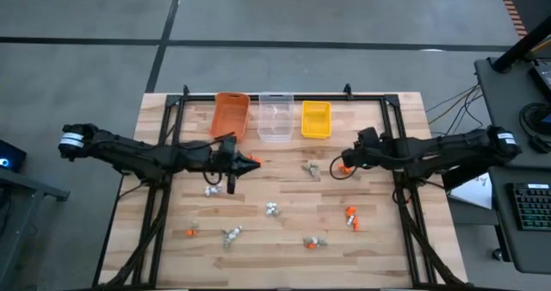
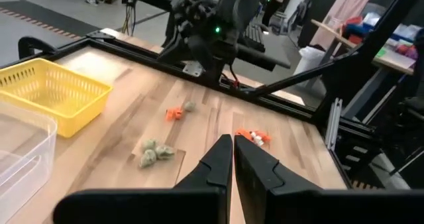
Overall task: Sort Halloween decoration
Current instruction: Put the orange skeleton toy into the yellow bin
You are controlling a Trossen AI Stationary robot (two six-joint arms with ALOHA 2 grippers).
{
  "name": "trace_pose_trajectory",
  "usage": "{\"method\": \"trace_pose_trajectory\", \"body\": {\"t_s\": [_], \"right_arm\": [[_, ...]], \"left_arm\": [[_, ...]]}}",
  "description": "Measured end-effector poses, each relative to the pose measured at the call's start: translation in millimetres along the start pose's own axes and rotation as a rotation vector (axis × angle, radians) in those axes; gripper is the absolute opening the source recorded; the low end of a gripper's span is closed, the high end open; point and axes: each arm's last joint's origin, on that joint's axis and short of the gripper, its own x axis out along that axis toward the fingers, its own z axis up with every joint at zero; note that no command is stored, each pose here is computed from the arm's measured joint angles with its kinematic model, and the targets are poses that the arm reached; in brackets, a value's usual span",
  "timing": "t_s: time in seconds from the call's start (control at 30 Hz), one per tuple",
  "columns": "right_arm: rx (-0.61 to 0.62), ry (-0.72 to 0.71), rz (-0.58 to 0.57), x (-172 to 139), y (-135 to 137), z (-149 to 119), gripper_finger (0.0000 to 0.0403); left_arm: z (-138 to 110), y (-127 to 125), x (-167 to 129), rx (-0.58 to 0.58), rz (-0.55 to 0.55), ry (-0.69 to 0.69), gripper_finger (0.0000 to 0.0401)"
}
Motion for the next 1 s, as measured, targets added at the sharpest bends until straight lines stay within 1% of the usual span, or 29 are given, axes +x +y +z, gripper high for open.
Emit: {"method": "trace_pose_trajectory", "body": {"t_s": [0.2,0.33,0.5,0.7,0.8,0.87,0.93,1.0], "right_arm": [[-0.124,0.035,-0.057,7.8,16.3,3.6,0.0028],[-0.158,0.055,-0.086,14.3,24.6,3.3,0.0028],[-0.220,0.084,-0.124,22.0,30.8,0.4,0.0028],[-0.397,0.115,-0.147,29.2,34.1,-3.8,0.0028],[-0.374,0.123,-0.152,31.3,35.3,-5.1,0.0028],[-0.340,0.116,-0.149,32.3,36.7,-5.1,0.0028],[-0.307,0.109,-0.131,32.6,38.5,-4.4,0.0028],[-0.298,0.123,-0.094,32.2,40.7,-3.8,0.0028]], "left_arm": [[-0.2,-1.4,12.5,0.007,0.009,0.025,0.0000],[-3.6,-0.8,18.0,0.002,0.009,0.025,0.0000],[-9.2,-1.0,27.6,-0.087,-0.012,-0.019,0.0000],[-17.5,-0.4,41.1,-0.131,-0.025,-0.038,0.0000],[-17.2,-2.0,52.3,-0.138,-0.020,-0.028,0.0000],[-17.0,-3.5,61.8,-0.172,-0.024,-0.015,0.0000],[-18.0,-6.6,71.3,-0.223,-0.078,0.045,0.0000],[-17.6,-9.8,81.2,-0.205,-0.164,0.098,0.0000]]}}
